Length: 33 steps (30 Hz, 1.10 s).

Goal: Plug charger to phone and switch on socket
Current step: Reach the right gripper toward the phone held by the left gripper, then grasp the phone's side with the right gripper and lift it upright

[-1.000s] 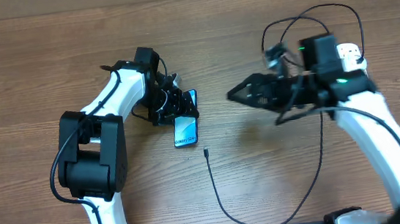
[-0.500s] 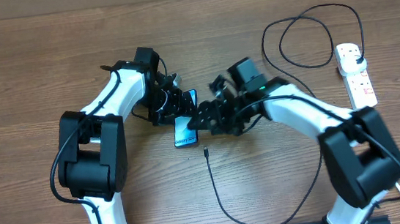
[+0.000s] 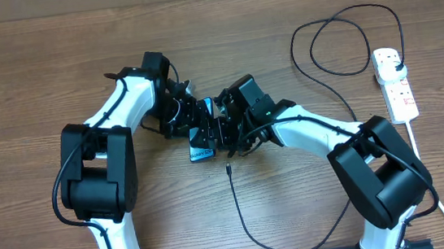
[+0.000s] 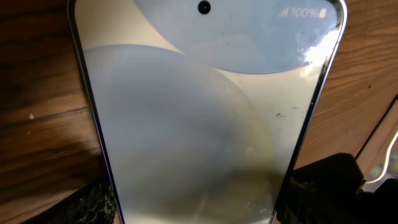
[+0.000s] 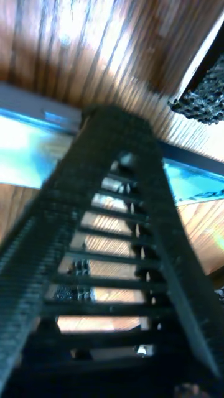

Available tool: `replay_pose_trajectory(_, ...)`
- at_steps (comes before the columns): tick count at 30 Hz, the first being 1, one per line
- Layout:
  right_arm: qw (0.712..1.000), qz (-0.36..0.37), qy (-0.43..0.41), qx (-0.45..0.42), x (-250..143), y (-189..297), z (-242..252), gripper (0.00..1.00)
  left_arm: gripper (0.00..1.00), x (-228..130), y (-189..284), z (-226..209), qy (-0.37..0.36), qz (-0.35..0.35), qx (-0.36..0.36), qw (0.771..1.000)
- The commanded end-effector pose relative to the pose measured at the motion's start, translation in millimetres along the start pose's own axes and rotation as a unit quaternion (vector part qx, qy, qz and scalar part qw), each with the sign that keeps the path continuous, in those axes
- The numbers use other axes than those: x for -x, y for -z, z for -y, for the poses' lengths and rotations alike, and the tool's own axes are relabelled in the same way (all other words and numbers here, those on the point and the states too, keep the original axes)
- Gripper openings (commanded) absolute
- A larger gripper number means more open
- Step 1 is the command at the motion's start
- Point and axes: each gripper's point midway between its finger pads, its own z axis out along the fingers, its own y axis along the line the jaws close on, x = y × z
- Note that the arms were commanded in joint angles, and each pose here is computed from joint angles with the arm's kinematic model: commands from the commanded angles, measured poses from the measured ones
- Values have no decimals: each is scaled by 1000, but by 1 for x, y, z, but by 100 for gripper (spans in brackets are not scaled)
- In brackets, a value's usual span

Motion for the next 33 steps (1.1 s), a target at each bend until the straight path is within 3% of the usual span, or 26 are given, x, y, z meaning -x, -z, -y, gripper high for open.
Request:
replay_pose_trajectory(1, 998, 38, -30, -40, 13, -7, 13, 82, 73, -14, -14, 17, -19, -34, -41, 998)
replay_pose_trajectory(8, 997, 55, -26, -46, 18, -8, 12, 70, 74, -15, -14, 18, -21, -35, -46, 998)
replay_pose_trajectory(19, 997, 56, -24, -45, 19, -8, 11, 66, 75, -23, -9, 45, -44, -50, -126, 990)
replay_pose_trajectory(23, 997, 56, -24, -45, 19, -8, 11, 53, 74, -25, -8, 44, -47, -54, -125, 990)
replay_pose_trajectory(29, 997, 58, -22, -46, 19, -8, 12, 47, 77, -25, -8, 44, -47, -54, -125, 990)
replay_pose_trajectory(33, 996, 64, -22, -54, 21, -8, 14, 37, 78, -25, -8, 44, -47, -54, -125, 990)
